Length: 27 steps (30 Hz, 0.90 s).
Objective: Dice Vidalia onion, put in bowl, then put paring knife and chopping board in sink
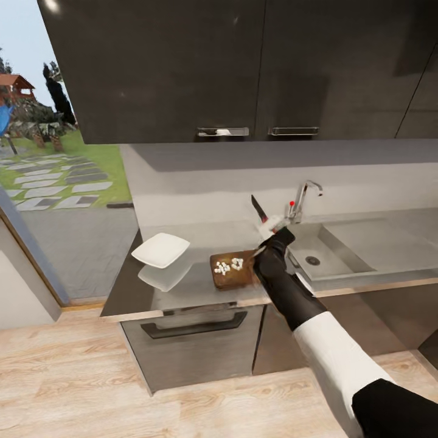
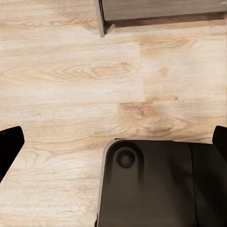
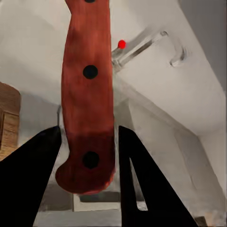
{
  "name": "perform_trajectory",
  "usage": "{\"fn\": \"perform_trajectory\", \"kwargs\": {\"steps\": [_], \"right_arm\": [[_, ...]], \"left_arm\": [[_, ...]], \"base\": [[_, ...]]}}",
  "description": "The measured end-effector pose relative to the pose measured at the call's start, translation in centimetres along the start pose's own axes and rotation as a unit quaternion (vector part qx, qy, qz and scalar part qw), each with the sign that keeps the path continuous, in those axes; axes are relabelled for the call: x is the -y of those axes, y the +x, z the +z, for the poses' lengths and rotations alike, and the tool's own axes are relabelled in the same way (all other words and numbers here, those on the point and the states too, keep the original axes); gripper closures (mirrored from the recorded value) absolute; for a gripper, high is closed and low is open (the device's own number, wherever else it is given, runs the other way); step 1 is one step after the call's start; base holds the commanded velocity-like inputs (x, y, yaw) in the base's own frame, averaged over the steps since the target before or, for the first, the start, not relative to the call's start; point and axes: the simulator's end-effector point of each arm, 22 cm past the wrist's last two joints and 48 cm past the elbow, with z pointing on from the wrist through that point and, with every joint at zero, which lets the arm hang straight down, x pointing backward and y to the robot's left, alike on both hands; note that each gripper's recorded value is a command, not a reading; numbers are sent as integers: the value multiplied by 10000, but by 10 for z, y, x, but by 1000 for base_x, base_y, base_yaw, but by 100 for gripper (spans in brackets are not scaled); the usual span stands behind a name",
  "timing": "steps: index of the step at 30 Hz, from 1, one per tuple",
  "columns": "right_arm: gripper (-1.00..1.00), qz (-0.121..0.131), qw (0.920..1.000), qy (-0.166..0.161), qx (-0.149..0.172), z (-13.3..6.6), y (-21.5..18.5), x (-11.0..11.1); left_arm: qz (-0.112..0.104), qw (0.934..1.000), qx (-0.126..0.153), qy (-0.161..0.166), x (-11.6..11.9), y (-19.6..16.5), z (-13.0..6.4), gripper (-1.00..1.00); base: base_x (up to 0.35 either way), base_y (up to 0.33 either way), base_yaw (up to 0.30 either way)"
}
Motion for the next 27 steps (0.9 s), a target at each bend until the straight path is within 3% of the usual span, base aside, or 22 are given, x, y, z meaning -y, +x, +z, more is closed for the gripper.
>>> {"fn": "perform_trajectory", "kwargs": {"steps": [3,6,10,16,23,27], "right_arm": [[100,1135,9931,-309,-28,14,10,38],[100,1624,9850,-579,62,19,12,47],[100,1865,9772,-1015,-59,25,22,24],[100,2366,9506,-1957,-463,35,53,-45],[100,2313,9453,-2187,-708,38,76,-76],[100,2300,9448,-2210,-753,38,79,-81]], "left_arm": [[-1,10000,3,-1,0,0,0,-100],[-3,10000,11,1,0,-1,1,-100],[-6,10000,20,2,0,-2,1,-100],[-5,10000,-24,-19,-1,1,0,-100],[3,10000,-65,-41,-2,4,-2,-100],[4,9999,-91,-61,-3,6,-2,-100]], "base": [[0,0,0],[0,0,0],[1,0,0],[97,-130,0],[158,-263,0],[165,-270,0]]}}
